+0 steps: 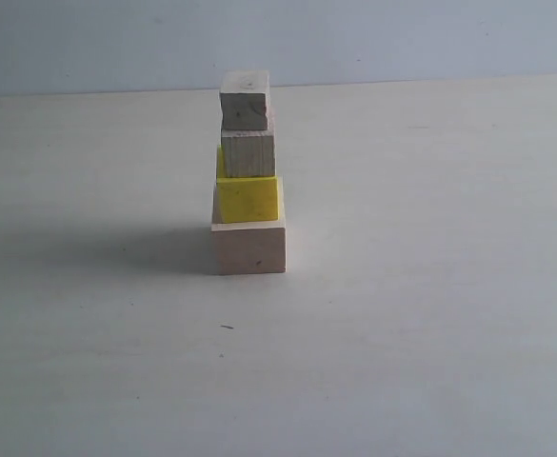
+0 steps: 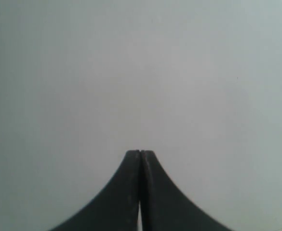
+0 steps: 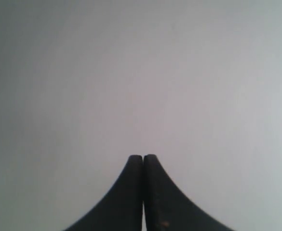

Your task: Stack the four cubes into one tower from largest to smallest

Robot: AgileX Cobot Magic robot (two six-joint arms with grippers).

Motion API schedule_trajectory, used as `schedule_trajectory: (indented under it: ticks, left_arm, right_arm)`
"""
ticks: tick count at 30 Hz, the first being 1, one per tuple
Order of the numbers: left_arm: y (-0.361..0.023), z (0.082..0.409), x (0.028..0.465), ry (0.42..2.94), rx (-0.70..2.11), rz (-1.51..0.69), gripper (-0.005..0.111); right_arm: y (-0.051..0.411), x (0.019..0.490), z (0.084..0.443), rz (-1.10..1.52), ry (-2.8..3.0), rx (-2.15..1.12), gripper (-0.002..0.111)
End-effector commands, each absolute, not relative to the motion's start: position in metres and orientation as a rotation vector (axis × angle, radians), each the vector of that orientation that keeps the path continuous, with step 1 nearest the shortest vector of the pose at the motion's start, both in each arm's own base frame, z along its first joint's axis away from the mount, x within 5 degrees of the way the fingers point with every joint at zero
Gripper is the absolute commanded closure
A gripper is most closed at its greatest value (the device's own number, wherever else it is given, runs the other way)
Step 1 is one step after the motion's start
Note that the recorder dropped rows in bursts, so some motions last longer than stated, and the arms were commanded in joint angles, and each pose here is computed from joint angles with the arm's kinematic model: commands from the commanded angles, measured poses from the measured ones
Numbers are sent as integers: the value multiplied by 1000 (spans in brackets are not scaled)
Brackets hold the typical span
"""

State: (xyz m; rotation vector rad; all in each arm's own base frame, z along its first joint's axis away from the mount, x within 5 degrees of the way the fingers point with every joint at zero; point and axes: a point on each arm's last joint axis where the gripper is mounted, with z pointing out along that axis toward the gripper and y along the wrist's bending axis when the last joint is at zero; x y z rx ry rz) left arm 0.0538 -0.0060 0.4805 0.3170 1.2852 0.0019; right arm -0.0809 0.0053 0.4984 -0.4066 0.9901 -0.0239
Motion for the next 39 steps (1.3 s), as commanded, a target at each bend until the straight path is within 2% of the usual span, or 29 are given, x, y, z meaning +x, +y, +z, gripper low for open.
schedule_trajectory:
  ticks: [1, 7, 12, 16, 28, 39]
  left_arm:
    - [11, 447, 37, 1344, 229, 44, 107]
    - [25, 386, 22, 1439, 130, 19, 107]
    - [26, 364, 11, 1495, 81, -100, 107]
    - [24, 361, 8, 1522, 57, -193, 107]
    - [24, 361, 7, 1521, 63, -187, 107]
    - [24, 361, 7, 1521, 63, -187, 107]
  right_arm:
    - [4, -74, 486, -30, 1127, -407, 108]
    - [8, -51, 464, 12, 1262, -409, 108]
    - [10, -44, 454, 38, 1338, -423, 108]
    - [10, -47, 454, 57, 1328, -417, 108]
    - [3, -94, 443, 65, 1191, -387, 108]
    - [3, -100, 442, 75, 1171, -386, 108]
